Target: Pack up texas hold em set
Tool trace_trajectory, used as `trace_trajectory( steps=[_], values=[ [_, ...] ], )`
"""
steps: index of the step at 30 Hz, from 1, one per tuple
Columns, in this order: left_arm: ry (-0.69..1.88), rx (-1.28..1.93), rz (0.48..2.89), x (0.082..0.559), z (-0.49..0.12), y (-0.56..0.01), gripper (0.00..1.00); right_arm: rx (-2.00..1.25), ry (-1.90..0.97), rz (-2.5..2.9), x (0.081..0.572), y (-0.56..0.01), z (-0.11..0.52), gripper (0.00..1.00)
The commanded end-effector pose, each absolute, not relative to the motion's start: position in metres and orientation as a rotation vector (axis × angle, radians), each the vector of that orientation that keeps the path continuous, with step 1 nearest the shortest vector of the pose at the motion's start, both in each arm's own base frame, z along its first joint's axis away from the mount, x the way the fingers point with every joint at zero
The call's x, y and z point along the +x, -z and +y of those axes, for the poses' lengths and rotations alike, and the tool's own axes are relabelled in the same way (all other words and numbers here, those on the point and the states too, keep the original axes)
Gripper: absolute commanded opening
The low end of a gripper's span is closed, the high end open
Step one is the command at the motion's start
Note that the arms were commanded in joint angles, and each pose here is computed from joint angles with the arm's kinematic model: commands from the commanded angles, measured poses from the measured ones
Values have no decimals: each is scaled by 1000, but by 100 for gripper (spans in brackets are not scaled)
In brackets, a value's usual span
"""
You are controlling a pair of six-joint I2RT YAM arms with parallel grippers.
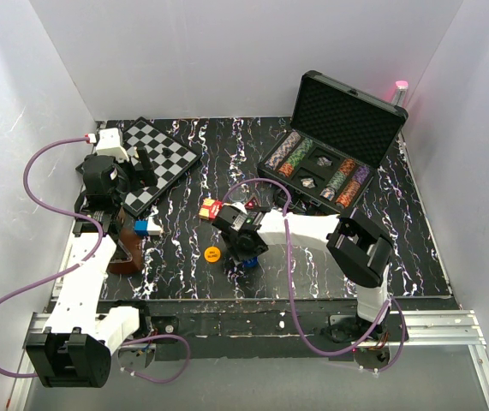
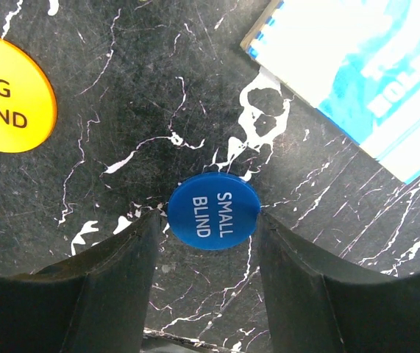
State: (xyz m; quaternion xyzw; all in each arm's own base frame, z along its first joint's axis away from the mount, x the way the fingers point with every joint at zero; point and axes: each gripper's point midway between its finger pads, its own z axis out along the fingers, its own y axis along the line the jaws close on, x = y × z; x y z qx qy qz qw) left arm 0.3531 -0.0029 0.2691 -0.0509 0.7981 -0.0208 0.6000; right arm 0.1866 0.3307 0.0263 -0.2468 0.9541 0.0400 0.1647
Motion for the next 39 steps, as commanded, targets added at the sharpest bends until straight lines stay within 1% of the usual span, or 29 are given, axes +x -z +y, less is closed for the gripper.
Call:
trace_trajectory(
  steps=[1,6,21,36,39],
  values=[
    [39,-106,1816,350,-3,-280,98,-653,-78,2701,193,-33,326,62],
    [36,-108,1818,350,-2,-279,98,-664,-99,2704,191,-32,328,64],
    [34,-107,1814,349,-2,-280,98,-651,-149,2760,191,-23,328,63],
    [23,-109,1812,349,0,-281,98,-657,-132,2806,186,-17,326,62],
    [22,-110,1810,348,0,-282,98,-661,-121,2815,185,-14,327,59]
  ],
)
